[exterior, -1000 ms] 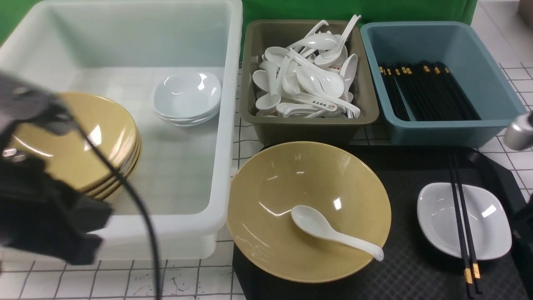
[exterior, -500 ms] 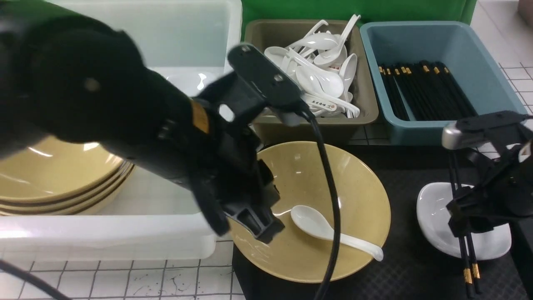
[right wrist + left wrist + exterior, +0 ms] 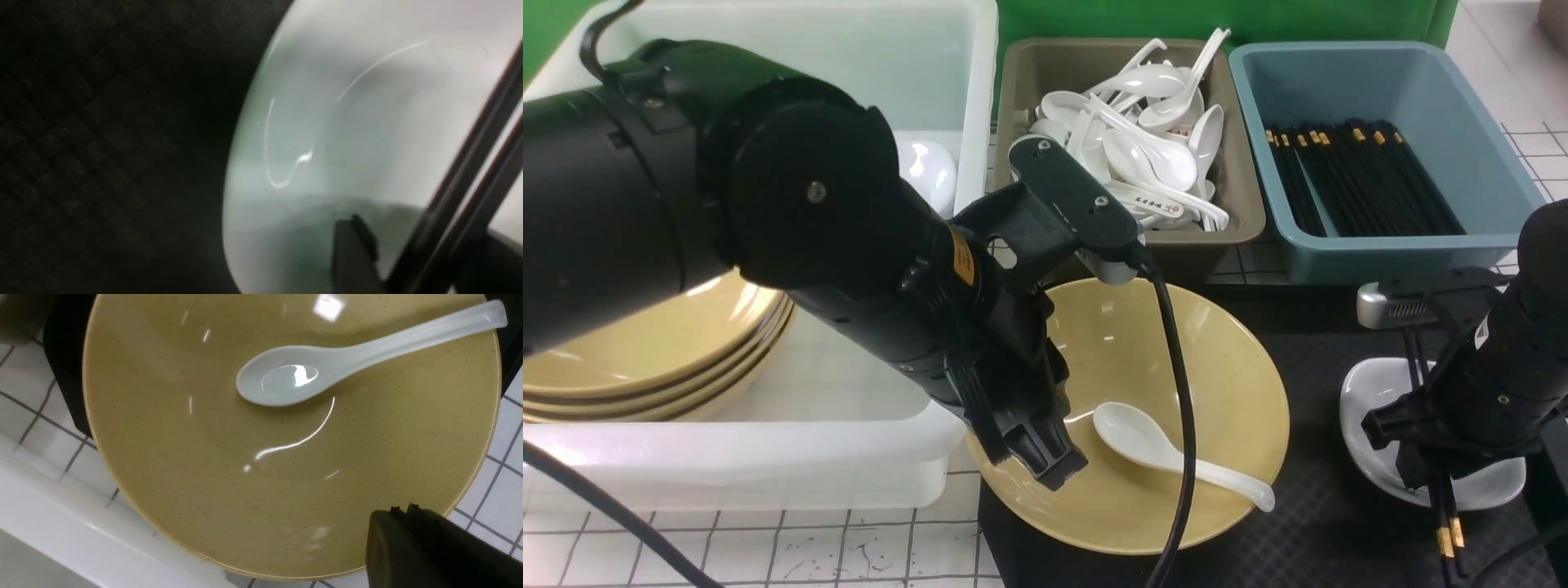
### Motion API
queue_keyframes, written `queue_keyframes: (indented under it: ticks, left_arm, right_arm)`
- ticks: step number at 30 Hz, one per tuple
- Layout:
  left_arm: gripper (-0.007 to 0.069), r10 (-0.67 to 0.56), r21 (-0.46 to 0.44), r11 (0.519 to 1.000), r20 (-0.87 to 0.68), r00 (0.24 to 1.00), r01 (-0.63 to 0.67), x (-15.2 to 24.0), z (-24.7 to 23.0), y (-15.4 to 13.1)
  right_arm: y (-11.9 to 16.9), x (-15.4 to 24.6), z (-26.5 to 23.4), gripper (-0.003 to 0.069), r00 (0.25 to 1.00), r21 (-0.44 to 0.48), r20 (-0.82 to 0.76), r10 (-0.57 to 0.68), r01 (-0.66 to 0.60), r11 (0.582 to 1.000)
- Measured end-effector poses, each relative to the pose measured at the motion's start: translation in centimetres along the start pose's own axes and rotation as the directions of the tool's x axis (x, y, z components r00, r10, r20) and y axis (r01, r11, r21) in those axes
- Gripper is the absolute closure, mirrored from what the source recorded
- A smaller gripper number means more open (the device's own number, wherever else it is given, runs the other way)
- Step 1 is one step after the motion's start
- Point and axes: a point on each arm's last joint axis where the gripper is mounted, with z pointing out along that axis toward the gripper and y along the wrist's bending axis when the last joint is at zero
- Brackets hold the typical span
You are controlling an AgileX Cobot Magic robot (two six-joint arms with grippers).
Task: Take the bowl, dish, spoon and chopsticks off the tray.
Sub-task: Use the right arm to grab the chopsticks
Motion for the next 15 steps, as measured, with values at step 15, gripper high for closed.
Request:
queue_keyframes:
  ticks: [15]
  left_arm:
    - [0.0631, -0.012, -0.036, 0.999, 0.096, 0.995, 0.015, -0.9, 0.0, 0.3]
  right_arm:
    - [-0.2, 3.3, -8.1, 0.0583, 0.989, -0.002, 0.122, -0.082, 0.083, 0.997]
